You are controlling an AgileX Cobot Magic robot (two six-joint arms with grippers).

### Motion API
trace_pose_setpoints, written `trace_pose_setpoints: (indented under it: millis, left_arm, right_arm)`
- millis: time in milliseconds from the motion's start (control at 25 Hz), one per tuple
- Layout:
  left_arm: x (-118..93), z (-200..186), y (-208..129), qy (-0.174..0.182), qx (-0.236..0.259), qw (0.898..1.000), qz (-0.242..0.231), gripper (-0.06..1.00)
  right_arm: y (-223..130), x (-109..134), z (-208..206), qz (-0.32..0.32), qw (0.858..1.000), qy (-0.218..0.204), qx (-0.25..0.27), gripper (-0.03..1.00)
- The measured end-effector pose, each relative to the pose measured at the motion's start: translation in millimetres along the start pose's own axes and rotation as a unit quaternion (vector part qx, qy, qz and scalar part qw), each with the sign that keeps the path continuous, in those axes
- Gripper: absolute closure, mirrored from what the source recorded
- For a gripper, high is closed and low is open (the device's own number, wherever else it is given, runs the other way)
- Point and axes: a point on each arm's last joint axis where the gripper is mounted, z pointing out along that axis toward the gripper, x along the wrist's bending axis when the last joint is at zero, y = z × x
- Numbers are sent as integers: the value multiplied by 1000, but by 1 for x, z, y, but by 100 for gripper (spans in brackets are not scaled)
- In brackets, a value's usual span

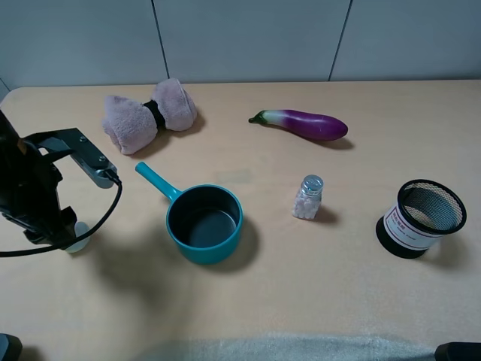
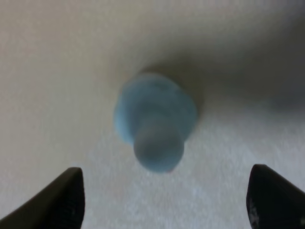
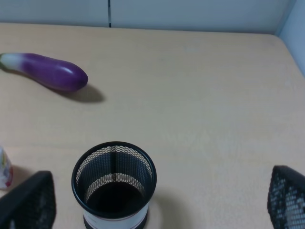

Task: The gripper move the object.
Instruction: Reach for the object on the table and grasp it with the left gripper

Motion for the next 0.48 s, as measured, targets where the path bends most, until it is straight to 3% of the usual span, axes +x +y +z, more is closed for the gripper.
trace_pose_setpoints:
  millis: [480]
  left_arm:
    - [0, 12, -4, 15, -45, 999, -10, 24]
  right_arm:
    - [0, 0, 0, 0, 1000, 0, 1, 29]
